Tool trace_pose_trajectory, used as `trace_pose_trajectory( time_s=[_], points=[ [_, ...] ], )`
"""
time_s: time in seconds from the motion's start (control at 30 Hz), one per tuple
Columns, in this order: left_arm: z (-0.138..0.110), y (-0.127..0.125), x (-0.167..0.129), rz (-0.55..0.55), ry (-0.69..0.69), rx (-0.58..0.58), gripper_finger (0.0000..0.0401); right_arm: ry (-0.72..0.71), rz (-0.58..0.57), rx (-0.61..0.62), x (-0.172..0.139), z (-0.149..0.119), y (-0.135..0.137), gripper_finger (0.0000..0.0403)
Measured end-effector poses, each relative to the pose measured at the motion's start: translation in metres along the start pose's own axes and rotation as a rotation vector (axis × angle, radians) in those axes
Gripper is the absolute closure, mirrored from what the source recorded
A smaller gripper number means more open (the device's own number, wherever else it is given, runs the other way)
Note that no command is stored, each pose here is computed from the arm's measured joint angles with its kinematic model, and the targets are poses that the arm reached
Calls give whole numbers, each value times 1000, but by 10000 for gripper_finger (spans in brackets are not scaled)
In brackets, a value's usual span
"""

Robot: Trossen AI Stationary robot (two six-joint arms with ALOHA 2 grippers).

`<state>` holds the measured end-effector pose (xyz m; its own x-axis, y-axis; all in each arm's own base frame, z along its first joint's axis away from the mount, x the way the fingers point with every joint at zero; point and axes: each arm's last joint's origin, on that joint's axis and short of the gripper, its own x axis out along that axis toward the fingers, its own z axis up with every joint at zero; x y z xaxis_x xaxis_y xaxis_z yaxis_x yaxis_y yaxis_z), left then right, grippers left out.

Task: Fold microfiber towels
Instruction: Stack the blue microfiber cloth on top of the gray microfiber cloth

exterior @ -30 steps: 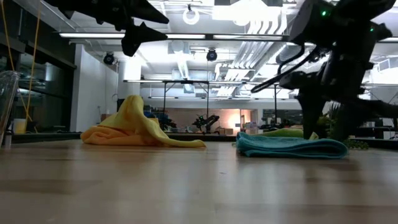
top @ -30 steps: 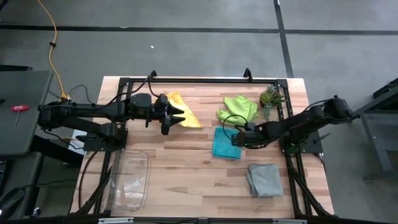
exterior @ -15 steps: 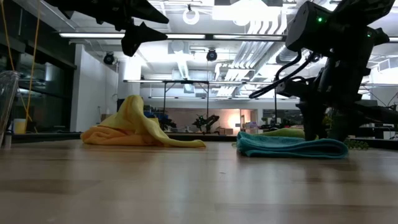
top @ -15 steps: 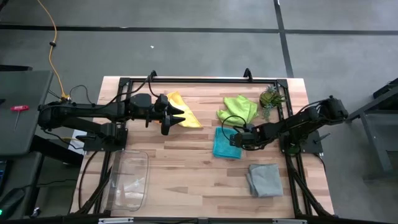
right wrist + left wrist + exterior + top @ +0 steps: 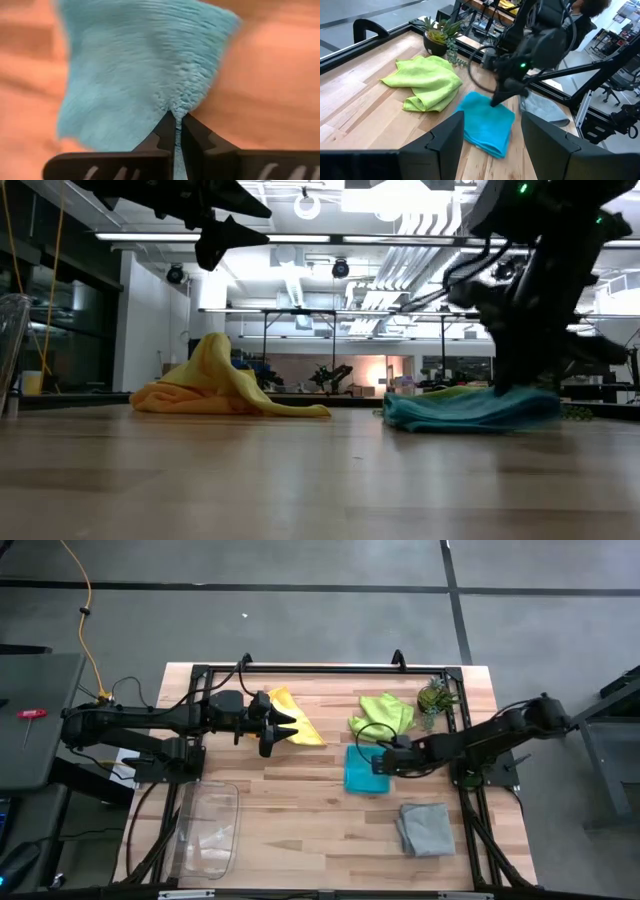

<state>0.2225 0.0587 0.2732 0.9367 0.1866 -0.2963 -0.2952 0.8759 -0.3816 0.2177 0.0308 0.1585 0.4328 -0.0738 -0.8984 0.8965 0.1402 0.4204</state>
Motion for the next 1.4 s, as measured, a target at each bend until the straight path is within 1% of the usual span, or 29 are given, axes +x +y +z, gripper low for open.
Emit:
trace_pose_trajectory(
  time_s=[0.13,0.23,0.43,0.63,0.9,1.0,1.1,1.17,1.27,1.4],
  points=[
    [0,0,0,0,0,0,215,98,107,-46,-18,-5,4,402],
    [0,0,0,0,1,0,215,189,168,-68,-28,-15,7,402],
    [-1,0,0,3,8,-1,215,306,198,-42,-36,-43,7,402],
    [-1,0,0,3,7,0,215,348,237,7,-42,-62,7,402],
    [-1,0,0,3,7,0,215,342,191,80,-49,-82,-2,403],
    [-1,0,0,3,7,0,215,304,112,78,-62,-87,-2,403],
    [-1,0,0,2,7,4,215,246,7,65,-81,-89,-2,403],
    [-1,0,0,3,7,16,215,236,-42,65,-93,-90,-2,403],
    [-1,0,0,2,7,24,215,254,-93,70,-104,-95,-5,403],
    [-1,0,0,2,7,26,215,293,-122,82,-107,-102,-9,403]
  ],
)
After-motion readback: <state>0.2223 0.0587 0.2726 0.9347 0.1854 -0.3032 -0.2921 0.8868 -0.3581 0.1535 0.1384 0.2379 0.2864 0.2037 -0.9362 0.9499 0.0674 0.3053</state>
